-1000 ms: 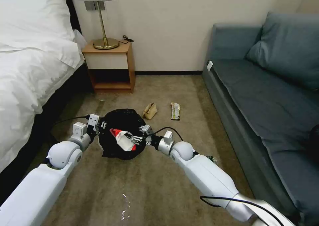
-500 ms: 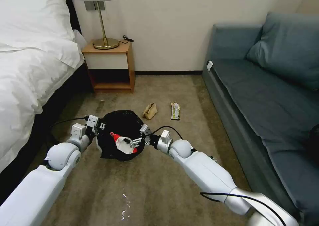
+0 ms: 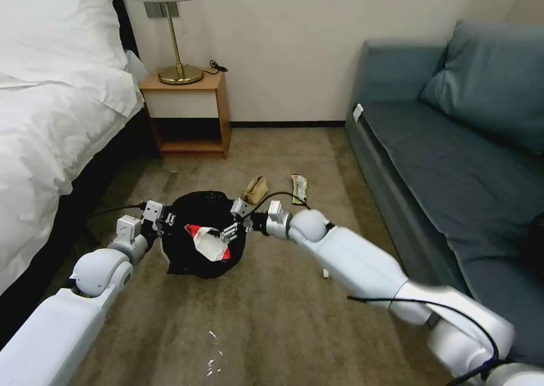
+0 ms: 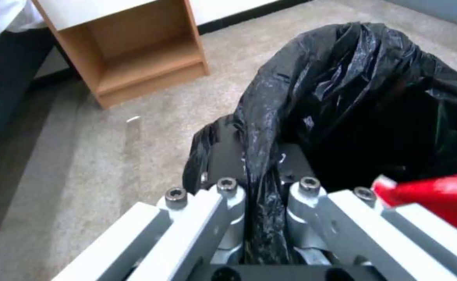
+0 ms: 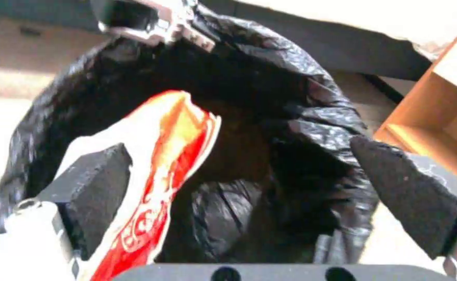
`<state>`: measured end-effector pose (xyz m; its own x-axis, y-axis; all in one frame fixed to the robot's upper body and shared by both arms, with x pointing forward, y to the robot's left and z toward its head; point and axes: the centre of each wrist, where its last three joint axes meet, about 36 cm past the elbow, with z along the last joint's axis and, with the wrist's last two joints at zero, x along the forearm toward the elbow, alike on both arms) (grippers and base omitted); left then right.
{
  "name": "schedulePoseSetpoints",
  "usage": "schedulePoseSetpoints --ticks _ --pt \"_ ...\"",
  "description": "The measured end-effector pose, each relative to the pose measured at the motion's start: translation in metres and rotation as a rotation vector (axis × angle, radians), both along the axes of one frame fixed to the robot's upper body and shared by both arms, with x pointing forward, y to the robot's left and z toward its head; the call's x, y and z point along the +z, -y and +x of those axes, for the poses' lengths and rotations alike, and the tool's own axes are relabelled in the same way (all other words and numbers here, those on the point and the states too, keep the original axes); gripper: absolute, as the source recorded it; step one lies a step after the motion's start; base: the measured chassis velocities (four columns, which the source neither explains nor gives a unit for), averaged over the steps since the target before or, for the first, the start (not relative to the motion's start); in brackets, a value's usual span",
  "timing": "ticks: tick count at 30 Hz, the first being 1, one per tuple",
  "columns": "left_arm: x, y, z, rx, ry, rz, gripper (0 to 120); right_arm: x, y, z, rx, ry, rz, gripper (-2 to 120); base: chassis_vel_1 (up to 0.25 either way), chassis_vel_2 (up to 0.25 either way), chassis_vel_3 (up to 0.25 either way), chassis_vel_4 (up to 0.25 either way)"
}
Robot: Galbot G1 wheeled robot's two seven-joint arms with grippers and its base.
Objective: Pick up the trash bin, then pick up the garbage on the floor and place it into the trash bin.
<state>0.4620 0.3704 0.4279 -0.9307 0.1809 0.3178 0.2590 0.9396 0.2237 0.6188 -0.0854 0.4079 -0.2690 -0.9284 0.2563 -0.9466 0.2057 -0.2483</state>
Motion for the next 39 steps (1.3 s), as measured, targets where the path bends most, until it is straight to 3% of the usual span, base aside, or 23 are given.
schedulePoseSetpoints --ticks 9,15,21,27,30,32,33,35,39 --pt "-0.003 0.002 0.002 0.006 -0.003 -0.017 5 0.023 0.0 0.03 0.095 0.164 -0.249 100 0.0 0.0 0.0 0.0" --pt "-0.009 0.01 0.006 0.002 -0.008 -0.041 5 0.04 -0.011 0.046 0.159 0.214 -0.342 100 0.0 0.0 0.0 0.0" --pt "-0.009 0.013 0.01 0.002 -0.003 -0.05 5 0.049 -0.018 0.051 0.177 0.235 -0.348 100 0.0 0.0 0.0 0.0" --pt "-0.005 0.005 0.013 0.015 0.007 -0.043 5 0.055 -0.001 0.054 0.139 0.216 -0.268 100 0.0 0.0 0.0 0.0" --pt "-0.004 -0.002 0.015 0.029 0.014 -0.038 5 0.056 0.022 0.054 0.074 0.159 -0.165 100 0.0 0.0 0.0 0.0" --pt "-0.004 -0.002 0.017 0.035 0.019 -0.04 5 0.056 0.043 0.048 -0.042 0.056 -0.023 100 0.0 0.0 0.0 0.0" --pt "-0.004 -0.002 0.017 0.035 0.019 -0.04 5 0.056 0.043 0.048 -0.042 0.056 -0.023 100 0.0 0.0 0.0 0.0" --pt "-0.005 0.001 0.02 0.035 0.027 -0.046 5 0.059 0.061 0.041 -0.165 -0.023 0.094 100 0.0 0.0 0.0 0.0" --pt "-0.005 0.003 0.023 0.04 0.032 -0.046 5 0.056 0.081 0.038 -0.276 -0.068 0.155 100 0.0 0.0 0.0 0.0"
